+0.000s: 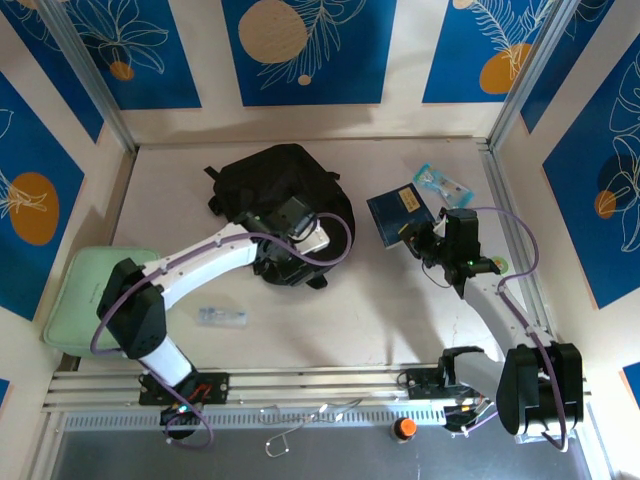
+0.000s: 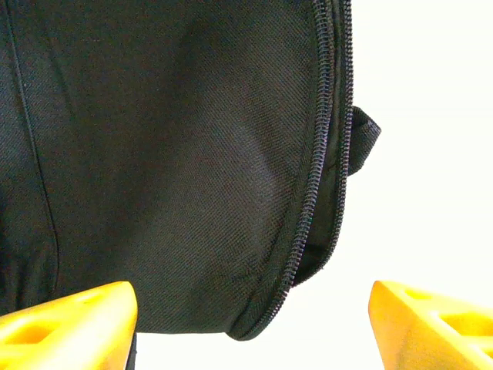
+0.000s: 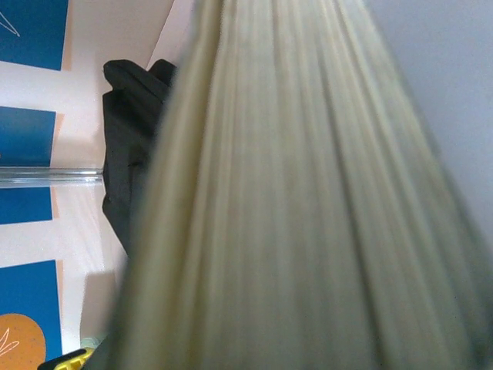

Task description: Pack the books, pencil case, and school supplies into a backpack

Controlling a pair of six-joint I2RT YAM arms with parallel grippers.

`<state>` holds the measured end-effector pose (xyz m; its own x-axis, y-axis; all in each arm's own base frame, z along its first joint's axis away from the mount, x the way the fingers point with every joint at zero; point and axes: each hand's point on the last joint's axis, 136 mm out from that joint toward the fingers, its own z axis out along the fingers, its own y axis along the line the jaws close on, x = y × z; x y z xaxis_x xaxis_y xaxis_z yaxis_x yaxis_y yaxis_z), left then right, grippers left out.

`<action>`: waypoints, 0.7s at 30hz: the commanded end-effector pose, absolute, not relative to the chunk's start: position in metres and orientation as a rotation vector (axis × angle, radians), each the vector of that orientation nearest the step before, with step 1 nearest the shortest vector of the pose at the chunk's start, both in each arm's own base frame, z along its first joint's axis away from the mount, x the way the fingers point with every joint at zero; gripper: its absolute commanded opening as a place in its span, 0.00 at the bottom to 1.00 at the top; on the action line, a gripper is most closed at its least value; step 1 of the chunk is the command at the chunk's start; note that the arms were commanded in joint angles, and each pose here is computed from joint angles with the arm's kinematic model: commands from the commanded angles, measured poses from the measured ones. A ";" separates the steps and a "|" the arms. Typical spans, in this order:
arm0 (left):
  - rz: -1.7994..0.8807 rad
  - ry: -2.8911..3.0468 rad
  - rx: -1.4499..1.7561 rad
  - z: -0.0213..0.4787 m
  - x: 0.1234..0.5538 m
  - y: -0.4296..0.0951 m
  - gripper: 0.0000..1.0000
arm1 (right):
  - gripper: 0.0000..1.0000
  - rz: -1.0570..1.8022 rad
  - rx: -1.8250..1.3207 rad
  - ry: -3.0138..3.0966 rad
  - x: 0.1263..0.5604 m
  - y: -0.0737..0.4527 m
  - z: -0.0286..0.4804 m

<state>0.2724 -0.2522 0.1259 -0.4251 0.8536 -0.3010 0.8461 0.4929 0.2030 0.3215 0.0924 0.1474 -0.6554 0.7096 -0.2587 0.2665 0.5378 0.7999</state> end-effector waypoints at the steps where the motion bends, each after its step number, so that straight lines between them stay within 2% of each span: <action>1: 0.087 2.371 1.534 0.114 0.268 -0.250 0.77 | 0.06 1.030 0.751 2.166 0.328 0.093 0.165; 9: 0.304 2.359 1.574 0.100 0.289 -0.244 0.67 | 0.06 1.032 0.757 2.171 0.327 0.093 0.163; 15: 0.346 2.345 1.558 0.103 0.300 -0.249 0.51 | 0.06 1.031 0.762 2.172 0.325 0.092 0.162; 21: 0.324 2.334 1.537 0.111 0.302 -0.252 0.28 | 0.06 1.027 0.771 2.169 0.324 0.089 0.160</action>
<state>0.3008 -0.2508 0.1037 -0.3760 0.9146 -0.1489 0.8473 0.4044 0.3442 0.3208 0.0894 0.1457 -0.6517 0.7152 -0.2527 0.2791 0.5359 0.7968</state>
